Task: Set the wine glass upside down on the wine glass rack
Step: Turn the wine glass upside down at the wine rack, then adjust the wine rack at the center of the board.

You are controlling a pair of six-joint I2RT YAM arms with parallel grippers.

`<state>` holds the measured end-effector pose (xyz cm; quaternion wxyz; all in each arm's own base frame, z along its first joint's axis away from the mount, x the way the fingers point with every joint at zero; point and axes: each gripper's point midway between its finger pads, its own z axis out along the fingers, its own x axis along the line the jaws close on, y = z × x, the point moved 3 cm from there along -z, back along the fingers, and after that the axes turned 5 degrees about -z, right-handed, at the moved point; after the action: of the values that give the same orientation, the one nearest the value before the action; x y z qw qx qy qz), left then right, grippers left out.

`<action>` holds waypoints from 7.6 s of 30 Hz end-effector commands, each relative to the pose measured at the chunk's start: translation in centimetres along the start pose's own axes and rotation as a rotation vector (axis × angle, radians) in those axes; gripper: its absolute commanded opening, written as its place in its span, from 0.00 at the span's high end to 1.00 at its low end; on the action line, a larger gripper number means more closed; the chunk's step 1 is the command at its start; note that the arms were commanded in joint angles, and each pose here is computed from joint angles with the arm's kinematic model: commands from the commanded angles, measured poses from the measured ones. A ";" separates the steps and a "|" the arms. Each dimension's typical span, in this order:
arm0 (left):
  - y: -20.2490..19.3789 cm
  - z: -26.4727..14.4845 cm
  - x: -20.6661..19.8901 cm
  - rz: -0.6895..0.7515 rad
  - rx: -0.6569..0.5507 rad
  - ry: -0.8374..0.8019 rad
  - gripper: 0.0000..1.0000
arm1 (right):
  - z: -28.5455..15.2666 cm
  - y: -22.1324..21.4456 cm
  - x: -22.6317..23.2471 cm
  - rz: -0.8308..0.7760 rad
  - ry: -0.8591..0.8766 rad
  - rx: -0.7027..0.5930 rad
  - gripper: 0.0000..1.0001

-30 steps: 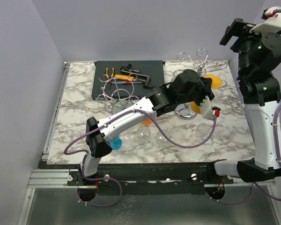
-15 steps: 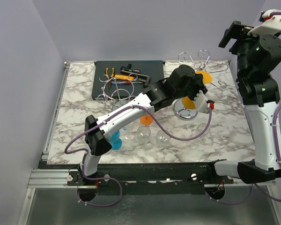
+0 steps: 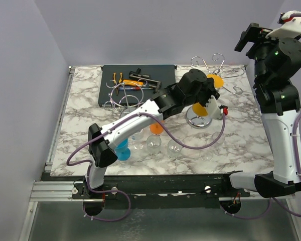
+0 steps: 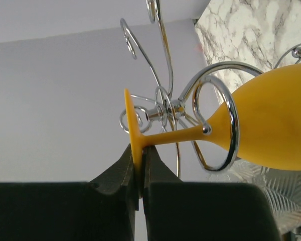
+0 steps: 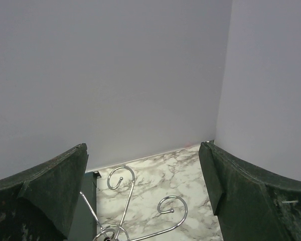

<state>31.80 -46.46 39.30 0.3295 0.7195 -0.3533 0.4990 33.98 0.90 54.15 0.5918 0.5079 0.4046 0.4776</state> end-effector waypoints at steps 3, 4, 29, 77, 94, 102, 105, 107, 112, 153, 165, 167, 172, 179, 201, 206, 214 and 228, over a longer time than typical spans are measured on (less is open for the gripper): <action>-1.2 -3.2 1.9 -0.011 0.068 0.053 1.00 | -0.5 0.5 -0.4 -0.011 0.003 -0.012 0.00; -1.2 -3.3 2.0 -0.014 0.068 0.055 1.00 | -0.6 0.4 -0.5 -0.011 0.000 -0.011 0.00; 4.5 -5.7 0.3 -0.032 -0.031 0.027 1.00 | -0.2 -0.7 -0.4 -0.023 -0.006 0.018 0.00; -4.1 -15.5 6.7 -1.148 -0.002 0.317 0.35 | 3.0 -10.9 4.7 -0.130 0.480 0.374 0.00; -9.4 -12.2 5.2 -1.311 0.086 0.270 0.38 | 0.4 -15.6 6.0 -0.136 0.686 0.489 0.10; -10.4 -10.9 4.8 -1.343 0.082 0.246 0.38 | -0.8 -16.1 5.9 -0.154 0.717 0.483 0.18; -10.5 -10.5 4.6 -1.343 0.083 0.238 0.38 | -0.7 -16.4 6.0 -0.156 0.720 0.483 0.22; -10.6 -10.2 4.6 -1.341 0.087 0.237 0.38 | -0.5 -16.6 6.2 -0.152 0.729 0.487 0.27; -11.0 -9.3 4.2 -1.340 0.092 0.227 0.39 | 0.2 -17.1 6.8 -0.138 0.761 0.497 0.41; -13.2 -6.4 4.8 -1.331 0.099 0.284 0.41 | 3.7 -12.7 3.9 -0.012 0.388 0.247 0.99; -14.0 -7.7 5.4 -1.328 0.135 0.348 0.40 | 5.9 -14.0 4.4 0.009 0.218 0.293 0.99; -14.2 -7.9 5.6 -1.326 0.138 0.366 0.40 | 6.2 -13.8 4.5 -0.001 0.175 0.285 0.99; -15.7 -9.2 6.4 -1.324 0.187 0.459 0.40 | 6.8 -13.2 5.0 -0.033 0.084 0.253 0.99; -16.6 -10.9 7.0 -1.329 0.203 0.514 0.40 | 7.7 -12.8 4.6 -0.039 -0.018 0.239 0.99; -17.0 -13.5 6.3 -1.365 0.199 0.526 0.39 | 6.5 -13.5 9.1 -0.063 0.084 0.256 0.68; -16.7 -13.7 6.1 -1.367 0.192 0.519 0.39 | 6.3 -12.5 8.4 -0.058 0.049 0.248 0.58; -16.3 -14.4 6.6 -1.367 0.172 0.522 0.38 | 6.2 -11.0 7.8 -0.080 0.036 0.240 0.27; -15.3 -15.2 6.3 -1.388 0.148 0.494 0.37 | 10.2 -9.5 2.7 -0.068 0.013 0.293 0.22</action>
<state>40.25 -27.45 46.12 0.5673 0.6769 0.3057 0.3558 43.95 2.88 49.05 0.5598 0.5500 0.4557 0.4201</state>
